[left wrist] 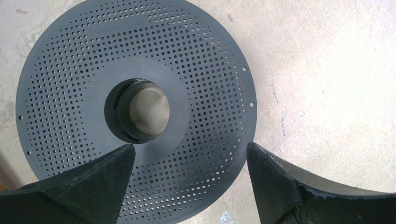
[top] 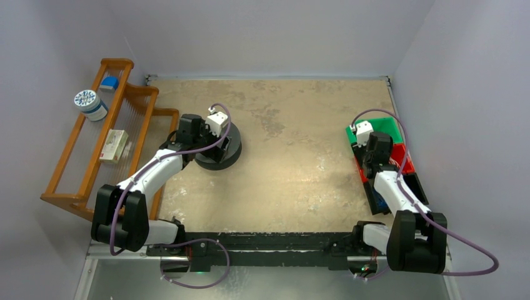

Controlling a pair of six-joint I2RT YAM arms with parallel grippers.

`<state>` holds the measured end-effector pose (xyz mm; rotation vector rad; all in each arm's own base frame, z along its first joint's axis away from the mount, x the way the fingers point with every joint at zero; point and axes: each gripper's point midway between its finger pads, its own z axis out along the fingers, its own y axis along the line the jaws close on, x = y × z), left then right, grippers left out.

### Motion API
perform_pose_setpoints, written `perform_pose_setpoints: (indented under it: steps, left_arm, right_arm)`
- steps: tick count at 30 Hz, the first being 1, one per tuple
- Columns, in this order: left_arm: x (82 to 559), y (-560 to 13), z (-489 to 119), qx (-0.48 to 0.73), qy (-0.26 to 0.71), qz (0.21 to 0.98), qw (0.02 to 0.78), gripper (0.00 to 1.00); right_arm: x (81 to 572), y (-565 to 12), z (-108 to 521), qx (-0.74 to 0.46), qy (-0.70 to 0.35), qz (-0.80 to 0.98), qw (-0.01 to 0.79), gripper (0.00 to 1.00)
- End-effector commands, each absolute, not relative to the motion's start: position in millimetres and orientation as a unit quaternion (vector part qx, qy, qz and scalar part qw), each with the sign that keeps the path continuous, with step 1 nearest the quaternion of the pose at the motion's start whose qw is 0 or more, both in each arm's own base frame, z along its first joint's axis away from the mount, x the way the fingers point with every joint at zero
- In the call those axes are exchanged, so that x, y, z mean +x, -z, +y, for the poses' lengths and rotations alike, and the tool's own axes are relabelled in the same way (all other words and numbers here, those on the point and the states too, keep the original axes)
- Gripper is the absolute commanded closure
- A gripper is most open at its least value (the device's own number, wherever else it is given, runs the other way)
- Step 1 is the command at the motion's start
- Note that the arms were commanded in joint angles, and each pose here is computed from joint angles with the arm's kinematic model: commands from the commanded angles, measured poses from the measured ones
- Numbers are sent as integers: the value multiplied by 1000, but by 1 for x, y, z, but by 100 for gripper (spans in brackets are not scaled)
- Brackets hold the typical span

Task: Wrap the cables
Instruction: Pick up the cable from the storage box.

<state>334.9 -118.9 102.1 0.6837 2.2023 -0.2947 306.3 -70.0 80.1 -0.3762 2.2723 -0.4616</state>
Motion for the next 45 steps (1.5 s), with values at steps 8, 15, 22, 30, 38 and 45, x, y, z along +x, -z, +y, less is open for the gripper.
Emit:
perform_pose_setpoints:
  steps: [8,15,22,30,38,45]
  left_arm:
    - [342,-114,-121,271,113,856,425,13]
    - [342,-112,-122,271,114,857,423,13]
    - [342,-112,-121,271,114,858,422,13]
    - [342,-110,-122,271,114,858,421,13]
    - [344,-108,-122,269,113,860,419,13]
    - [353,-120,-115,261,89,858,434,12]
  right_arm:
    - [311,-73,-71,-136,172,892,396,59]
    - [315,-100,-69,-133,169,882,420,81]
    - [319,-133,-62,-131,153,873,445,100]
    - [331,-204,-52,-123,133,843,507,100]
    - [356,-272,-21,-129,70,816,559,100]
    - [371,-298,84,-188,-15,791,583,98]
